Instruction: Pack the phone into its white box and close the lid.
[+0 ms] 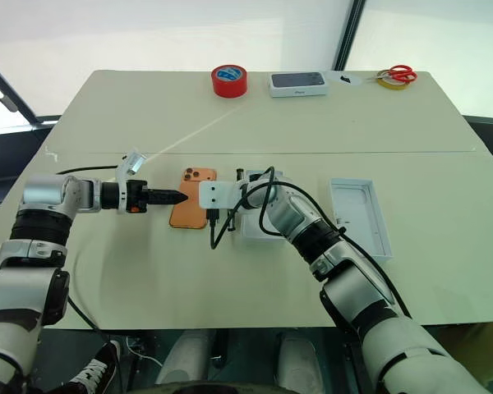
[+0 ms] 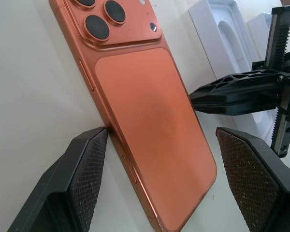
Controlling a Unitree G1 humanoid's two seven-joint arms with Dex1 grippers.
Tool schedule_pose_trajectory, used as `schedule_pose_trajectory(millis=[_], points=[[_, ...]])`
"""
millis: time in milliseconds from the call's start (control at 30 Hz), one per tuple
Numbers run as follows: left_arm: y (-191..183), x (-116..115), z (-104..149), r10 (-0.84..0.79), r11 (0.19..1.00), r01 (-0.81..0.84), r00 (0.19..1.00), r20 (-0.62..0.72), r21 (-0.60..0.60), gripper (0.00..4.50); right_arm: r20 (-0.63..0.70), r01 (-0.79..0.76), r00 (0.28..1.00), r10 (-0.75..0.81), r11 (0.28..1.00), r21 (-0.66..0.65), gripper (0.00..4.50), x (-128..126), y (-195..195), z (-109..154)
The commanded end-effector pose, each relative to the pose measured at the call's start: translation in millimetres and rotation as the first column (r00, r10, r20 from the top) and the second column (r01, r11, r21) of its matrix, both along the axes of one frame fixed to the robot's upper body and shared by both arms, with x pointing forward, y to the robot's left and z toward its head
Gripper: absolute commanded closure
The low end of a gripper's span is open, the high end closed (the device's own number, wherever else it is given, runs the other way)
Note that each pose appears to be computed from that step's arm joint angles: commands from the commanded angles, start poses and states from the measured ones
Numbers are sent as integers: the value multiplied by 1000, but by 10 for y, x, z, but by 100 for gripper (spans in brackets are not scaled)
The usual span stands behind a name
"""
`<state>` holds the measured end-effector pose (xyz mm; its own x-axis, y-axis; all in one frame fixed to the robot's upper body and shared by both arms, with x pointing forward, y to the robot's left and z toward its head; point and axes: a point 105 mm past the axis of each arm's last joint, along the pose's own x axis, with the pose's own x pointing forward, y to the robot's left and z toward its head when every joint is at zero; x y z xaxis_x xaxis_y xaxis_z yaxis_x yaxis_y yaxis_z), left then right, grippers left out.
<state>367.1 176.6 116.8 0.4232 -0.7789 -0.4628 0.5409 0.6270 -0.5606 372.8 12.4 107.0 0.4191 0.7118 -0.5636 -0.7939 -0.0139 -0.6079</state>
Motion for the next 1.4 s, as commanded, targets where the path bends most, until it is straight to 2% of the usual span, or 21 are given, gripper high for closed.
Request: schedule_pose_trajectory(millis=[33, 200, 400, 567, 733, 833, 933, 1200, 1300, 1333, 1400], points=[[-251, 22, -180, 20, 999, -22, 995, -97, -24, 74, 9, -64, 998, 64, 998, 21, 448, -84, 144, 67], [-344, -5, -195, 52, 998, -55, 988, -145, -17, 74, -12, -92, 996, 92, 996, -3, 448, -143, 111, 25], [-424, -98, -204, 9, 1000, -10, 990, -137, -1, 74, -1, -82, 997, 82, 997, 1, 448, -120, 116, 31], [-266, -15, -134, 72, 996, -77, 991, -109, -37, 74, 5, -77, 997, 77, 997, -2, 448, -109, 99, 28], [-94, -32, -108, 99, 990, -110, 988, -116, -92, 74, 6, -72, 997, 72, 997, -3, 448, -107, 77, 16], [-80, -47, -134, 101, 984, -118, 987, -123, -136, 164, 9, -74, 997, 74, 997, -1, 450, -110, 86, 19], [-112, -68, -146, 87, 982, -107, 987, -133, -157, 314, 13, -77, 997, 77, 997, -2, 450, -113, 88, 20], [-92, -92, -182, 101, 973, -135, 978, -181, -186, 314, 17, -81, 997, 81, 997, -3, 450, -121, 87, 11], [-83, -97, -195, 111, 969, -150, 974, -195, -198, 400, 25, -80, 996, 80, 997, 1, 450, -114, 84, 21], [-81, -98, -194, 116, 966, -157, 973, -201, -205, 442, 30, -78, 997, 78, 997, 6, 450, -108, 80, 32], [-80, -99, -191, 120, 963, -165, 971, -207, -213, 447, 35, -75, 997, 75, 997, 12, 450, -101, 77, 45]])
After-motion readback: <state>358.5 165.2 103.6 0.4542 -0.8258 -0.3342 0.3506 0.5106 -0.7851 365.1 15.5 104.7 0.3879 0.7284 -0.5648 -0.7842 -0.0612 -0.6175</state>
